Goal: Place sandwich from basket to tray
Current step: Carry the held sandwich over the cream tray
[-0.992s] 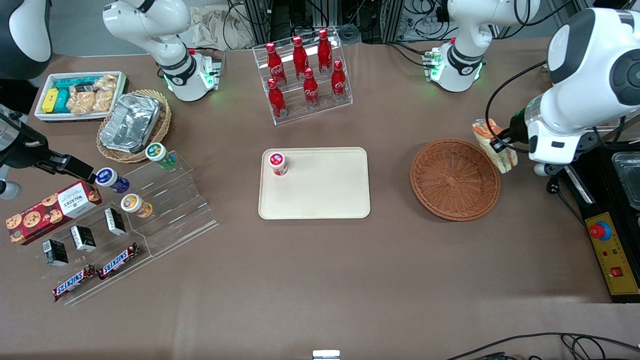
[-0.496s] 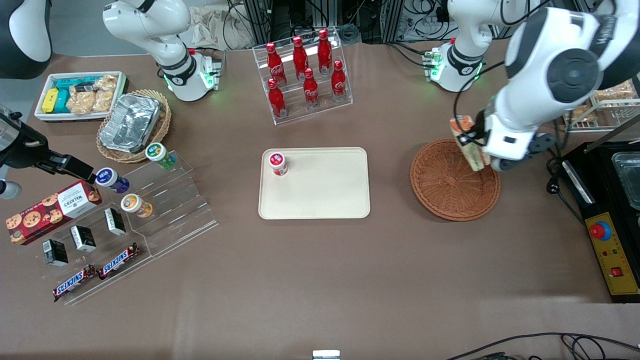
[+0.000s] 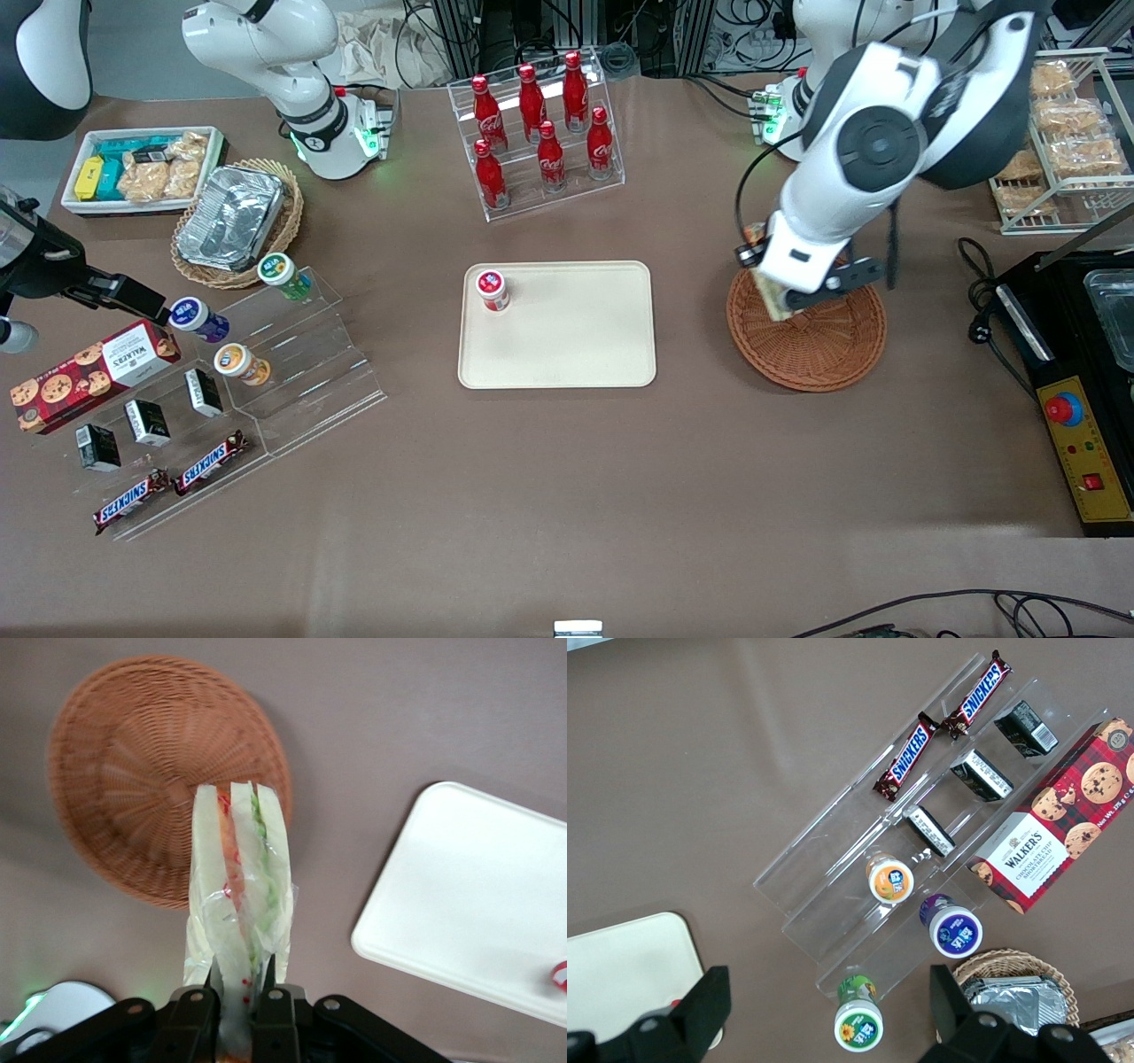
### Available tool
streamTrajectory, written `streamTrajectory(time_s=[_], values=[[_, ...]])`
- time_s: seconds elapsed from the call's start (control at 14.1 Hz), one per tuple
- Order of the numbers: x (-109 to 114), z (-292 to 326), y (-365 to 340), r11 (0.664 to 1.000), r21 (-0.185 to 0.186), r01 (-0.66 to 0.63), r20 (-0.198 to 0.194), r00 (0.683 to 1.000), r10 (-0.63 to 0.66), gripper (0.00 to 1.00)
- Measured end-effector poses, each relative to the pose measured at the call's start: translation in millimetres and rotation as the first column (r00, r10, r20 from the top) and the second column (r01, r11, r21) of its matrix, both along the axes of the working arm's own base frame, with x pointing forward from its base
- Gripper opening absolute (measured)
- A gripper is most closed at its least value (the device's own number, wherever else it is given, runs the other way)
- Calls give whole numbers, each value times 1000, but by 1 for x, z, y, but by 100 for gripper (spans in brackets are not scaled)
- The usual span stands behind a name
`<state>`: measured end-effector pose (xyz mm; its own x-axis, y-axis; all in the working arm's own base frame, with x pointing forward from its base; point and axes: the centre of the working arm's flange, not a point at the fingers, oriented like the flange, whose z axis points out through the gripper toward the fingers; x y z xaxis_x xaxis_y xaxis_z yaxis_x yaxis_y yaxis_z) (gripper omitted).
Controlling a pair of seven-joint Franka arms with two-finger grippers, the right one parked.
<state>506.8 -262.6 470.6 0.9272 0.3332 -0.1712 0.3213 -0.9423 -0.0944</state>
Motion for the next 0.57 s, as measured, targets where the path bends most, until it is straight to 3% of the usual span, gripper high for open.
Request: streamTrajectory(time_s=[0.21,0.43,0.57], values=[[-1,-23,-35,1000,-20,23,28,999,-23,15],[-21,-36,-82,993,-9,121,82,989,-120,15],[-31,-56,-105,987,-25,157,97,983,-154,15]])
